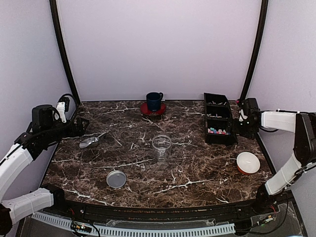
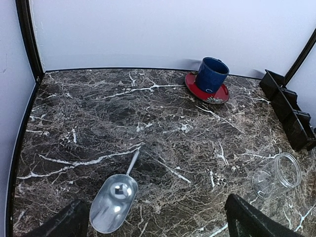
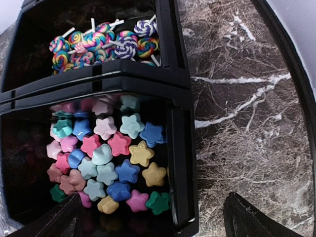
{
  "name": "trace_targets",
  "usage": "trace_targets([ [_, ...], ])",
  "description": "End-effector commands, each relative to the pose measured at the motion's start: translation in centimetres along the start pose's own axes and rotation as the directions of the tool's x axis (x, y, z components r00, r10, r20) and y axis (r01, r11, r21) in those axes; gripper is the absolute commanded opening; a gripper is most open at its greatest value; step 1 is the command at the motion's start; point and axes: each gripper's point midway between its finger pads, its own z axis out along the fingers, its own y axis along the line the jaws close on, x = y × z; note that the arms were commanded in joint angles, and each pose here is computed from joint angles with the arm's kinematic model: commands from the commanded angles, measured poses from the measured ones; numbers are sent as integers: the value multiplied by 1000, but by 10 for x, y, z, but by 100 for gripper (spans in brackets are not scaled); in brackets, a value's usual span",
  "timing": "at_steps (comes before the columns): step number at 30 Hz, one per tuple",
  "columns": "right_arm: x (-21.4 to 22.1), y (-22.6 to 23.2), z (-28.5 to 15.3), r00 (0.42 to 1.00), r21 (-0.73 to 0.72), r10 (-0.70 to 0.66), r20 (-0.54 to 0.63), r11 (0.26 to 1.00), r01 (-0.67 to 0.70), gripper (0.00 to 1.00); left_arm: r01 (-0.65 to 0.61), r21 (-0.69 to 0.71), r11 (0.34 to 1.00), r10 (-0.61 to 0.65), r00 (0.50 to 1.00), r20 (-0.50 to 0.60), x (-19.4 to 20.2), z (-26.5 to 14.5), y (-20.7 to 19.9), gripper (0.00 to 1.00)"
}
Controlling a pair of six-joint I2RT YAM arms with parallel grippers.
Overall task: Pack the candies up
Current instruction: Move the plate to the center of the board.
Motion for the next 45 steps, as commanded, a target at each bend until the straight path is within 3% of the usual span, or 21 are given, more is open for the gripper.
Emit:
trace_targets([
  [1, 3, 3, 14, 1000, -17, 15, -7, 1000, -16, 98, 11, 6, 1000, -11, 1000, -4, 2, 1, 0, 99],
  [8, 13, 20, 36, 997, -96, 40, -72, 994, -47, 98, 8, -5, 1000, -8, 1000, -3, 3, 1, 3, 99],
  [13, 24, 44, 42, 994, -136, -22, -103, 991, 8, 98, 14, -4, 1000, -14, 1000, -10, 4, 3, 3, 99],
  [28, 63, 165, 45, 960, -307, -238, -147, 934, 185, 98, 19, -3, 1000, -19, 1000, -16, 4, 5, 4, 99],
  [38, 63, 218, 43, 971, -415, -190, -146, 903, 114, 98, 9, -17, 1000, -10, 1000, -10, 4, 1, 6, 99],
  [45, 71, 256, 40, 963, -476, -234, -137, 868, 144, 98, 15, -15, 1000, -15, 1000, -13, 5, 2, 6, 99],
])
